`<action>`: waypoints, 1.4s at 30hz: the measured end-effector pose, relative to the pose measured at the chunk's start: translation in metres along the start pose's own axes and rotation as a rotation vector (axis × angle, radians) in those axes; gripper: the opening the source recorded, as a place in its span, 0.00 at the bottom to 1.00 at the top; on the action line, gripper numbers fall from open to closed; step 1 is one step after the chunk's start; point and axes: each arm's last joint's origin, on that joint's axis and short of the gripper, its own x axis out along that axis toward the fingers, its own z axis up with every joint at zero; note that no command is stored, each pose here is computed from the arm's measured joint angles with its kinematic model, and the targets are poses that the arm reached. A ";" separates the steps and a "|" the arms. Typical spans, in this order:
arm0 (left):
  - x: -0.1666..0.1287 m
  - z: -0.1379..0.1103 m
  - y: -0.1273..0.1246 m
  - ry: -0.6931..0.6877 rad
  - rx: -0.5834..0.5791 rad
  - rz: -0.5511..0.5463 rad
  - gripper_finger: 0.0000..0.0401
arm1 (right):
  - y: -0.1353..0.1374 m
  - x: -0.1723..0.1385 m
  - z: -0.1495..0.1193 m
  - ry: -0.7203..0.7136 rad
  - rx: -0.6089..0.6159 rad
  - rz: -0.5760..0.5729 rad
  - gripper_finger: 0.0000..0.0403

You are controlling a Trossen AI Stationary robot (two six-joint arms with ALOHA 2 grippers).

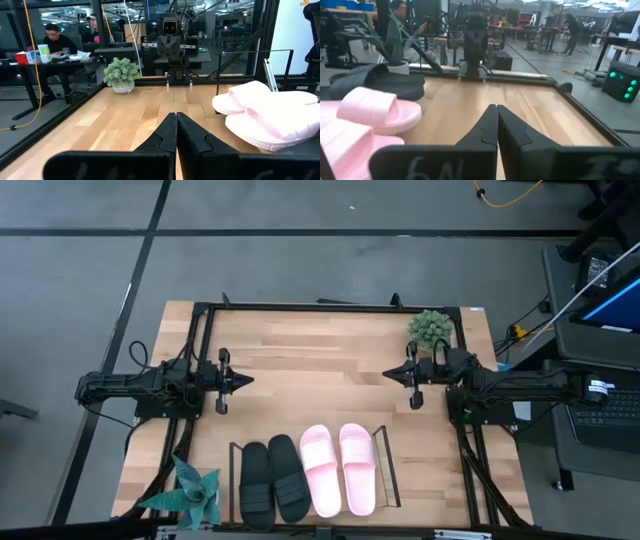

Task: Pick and place slides into the shelf
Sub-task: Return to Home Position

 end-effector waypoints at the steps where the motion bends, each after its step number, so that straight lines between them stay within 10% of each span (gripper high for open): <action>1: 0.000 0.000 0.000 0.000 0.000 0.000 0.00 | 0.000 0.000 0.000 0.003 -0.002 0.000 0.01; 29: 0.000 0.000 0.000 0.000 -0.001 0.000 0.00 | 0.004 -0.008 -0.021 0.052 -0.008 -0.011 0.01; 36: 0.000 0.000 0.000 0.000 -0.001 0.000 0.00 | 0.005 -0.008 -0.026 0.106 0.282 -0.026 0.02; 42: 0.000 0.000 0.000 0.000 -0.001 0.000 0.00 | 0.004 -0.008 -0.022 0.066 0.287 -0.026 0.05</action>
